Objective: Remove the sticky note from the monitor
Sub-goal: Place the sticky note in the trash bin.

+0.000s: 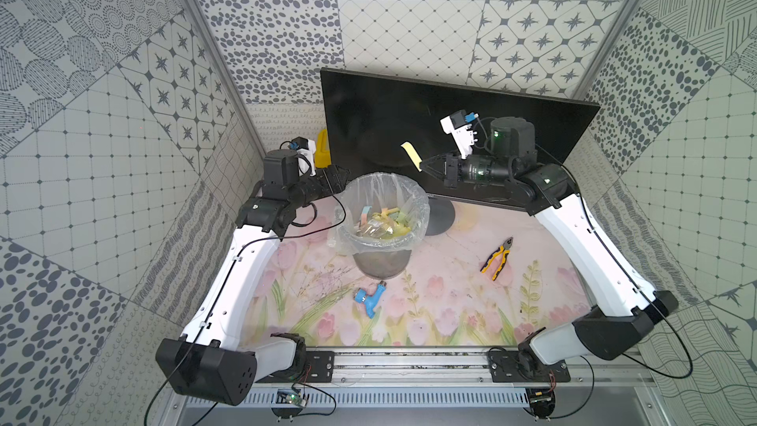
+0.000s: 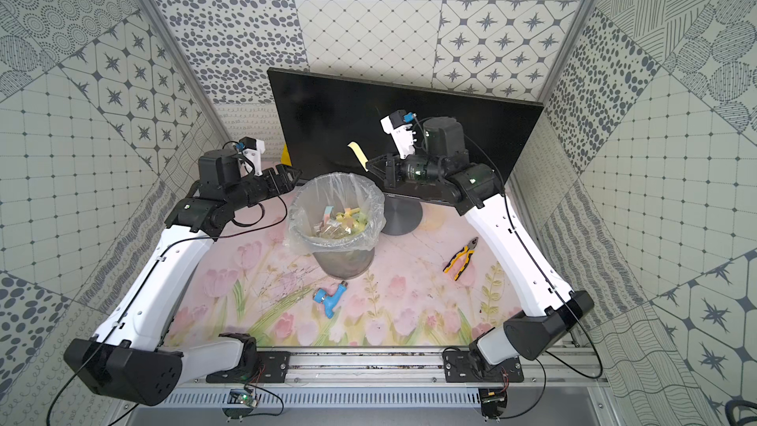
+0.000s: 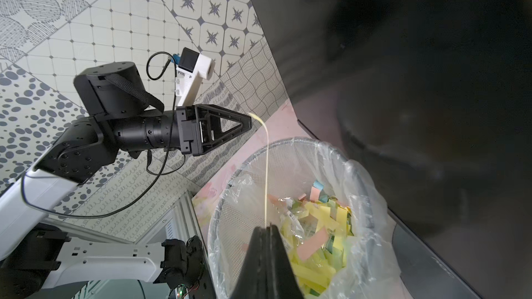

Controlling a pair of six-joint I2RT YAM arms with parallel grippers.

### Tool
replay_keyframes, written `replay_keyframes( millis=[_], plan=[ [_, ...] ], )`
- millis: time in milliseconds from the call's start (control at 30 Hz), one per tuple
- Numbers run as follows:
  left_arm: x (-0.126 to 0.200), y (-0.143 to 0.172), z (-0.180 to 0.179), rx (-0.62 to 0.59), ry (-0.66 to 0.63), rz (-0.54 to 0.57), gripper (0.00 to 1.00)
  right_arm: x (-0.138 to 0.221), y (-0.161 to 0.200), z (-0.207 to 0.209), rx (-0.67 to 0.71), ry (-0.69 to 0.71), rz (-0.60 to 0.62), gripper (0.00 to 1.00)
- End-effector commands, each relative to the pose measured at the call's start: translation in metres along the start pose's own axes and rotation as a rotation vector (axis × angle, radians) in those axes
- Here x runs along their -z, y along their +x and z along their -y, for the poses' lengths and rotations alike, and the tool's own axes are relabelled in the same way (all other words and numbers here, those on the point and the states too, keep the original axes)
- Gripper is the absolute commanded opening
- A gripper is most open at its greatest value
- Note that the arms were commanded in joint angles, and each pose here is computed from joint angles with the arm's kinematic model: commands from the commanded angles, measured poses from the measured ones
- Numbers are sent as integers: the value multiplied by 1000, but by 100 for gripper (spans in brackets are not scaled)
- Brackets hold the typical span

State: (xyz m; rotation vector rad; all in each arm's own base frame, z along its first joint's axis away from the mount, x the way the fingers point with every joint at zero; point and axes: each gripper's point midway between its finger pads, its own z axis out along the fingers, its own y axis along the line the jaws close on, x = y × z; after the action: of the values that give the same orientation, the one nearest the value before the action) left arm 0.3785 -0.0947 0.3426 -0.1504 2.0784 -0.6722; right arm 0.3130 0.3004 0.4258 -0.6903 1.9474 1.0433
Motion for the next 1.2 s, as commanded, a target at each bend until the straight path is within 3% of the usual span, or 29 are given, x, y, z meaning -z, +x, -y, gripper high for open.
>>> replay_keyframes(
  millis=[0, 367, 533, 700, 1167],
  plan=[
    [9, 35, -11, 66, -12, -138, 76, -21, 21, -2, 96, 44, -110, 0],
    [5, 67, -17, 115, 5, -228, 57, -80, 80, -7, 228, 91, -389, 0],
    [1, 73, -18, 129, 20, -246, 48, -94, 106, -2, 269, 129, -499, 0],
    [0, 74, -17, 130, 25, -250, 45, -100, 125, 5, 298, 169, -577, 0],
    [1, 70, -15, 123, 35, -234, 45, -98, 119, 3, 308, 181, -569, 50]
  ],
)
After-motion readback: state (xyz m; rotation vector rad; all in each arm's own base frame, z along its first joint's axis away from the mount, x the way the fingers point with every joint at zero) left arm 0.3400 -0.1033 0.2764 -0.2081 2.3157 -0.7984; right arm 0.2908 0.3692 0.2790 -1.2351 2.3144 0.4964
